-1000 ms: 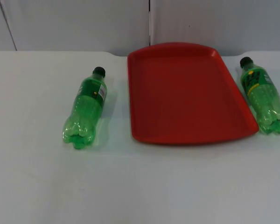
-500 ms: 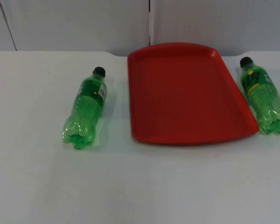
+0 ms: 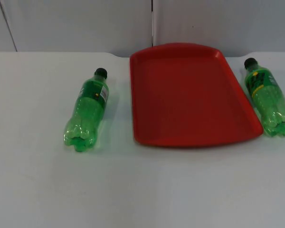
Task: Place the bottle upright on the tray.
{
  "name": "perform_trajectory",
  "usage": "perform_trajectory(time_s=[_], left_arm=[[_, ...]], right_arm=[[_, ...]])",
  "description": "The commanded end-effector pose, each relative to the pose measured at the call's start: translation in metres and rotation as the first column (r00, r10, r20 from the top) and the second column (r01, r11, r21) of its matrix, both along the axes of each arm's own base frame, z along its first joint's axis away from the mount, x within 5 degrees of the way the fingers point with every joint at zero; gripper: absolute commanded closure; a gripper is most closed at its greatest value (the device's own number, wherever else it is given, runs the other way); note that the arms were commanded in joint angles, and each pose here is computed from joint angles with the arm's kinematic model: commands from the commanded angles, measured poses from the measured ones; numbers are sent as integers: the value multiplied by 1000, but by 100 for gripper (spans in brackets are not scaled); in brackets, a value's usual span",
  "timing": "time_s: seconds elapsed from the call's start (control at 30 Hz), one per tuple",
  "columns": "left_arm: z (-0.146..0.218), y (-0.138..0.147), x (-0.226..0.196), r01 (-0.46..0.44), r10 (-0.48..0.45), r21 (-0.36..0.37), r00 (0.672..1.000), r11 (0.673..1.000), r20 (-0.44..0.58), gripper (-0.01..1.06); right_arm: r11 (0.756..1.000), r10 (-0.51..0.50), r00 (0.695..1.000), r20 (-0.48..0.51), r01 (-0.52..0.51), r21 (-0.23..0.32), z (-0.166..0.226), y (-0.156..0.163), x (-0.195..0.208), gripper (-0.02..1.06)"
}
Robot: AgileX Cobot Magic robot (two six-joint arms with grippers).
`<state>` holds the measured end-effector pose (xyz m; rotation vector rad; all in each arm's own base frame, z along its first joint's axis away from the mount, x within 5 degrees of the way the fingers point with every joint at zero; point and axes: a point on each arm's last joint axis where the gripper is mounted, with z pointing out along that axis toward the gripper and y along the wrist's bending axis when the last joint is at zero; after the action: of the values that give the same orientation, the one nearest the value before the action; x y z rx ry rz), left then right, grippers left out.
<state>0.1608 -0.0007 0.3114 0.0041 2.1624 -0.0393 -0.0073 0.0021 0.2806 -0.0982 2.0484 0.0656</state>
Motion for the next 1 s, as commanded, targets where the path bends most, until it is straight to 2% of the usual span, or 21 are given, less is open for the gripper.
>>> perform_trajectory(time_s=[0.0,0.13,0.97], left_arm=[[3,-1,11,2,-2,-29,1000,1000,4,0],[3,-1,32,3,-4,-33,999,999,-32,0],[23,2,136,11,-11,-18,999,1000,-53,0]], right_arm=[[1000,6,1000,7,-6,-8,0,0,0,0],[1000,4,1000,7,-4,-10,0,0,0,0],[1000,4,1000,7,-4,-10,0,0,0,0]])
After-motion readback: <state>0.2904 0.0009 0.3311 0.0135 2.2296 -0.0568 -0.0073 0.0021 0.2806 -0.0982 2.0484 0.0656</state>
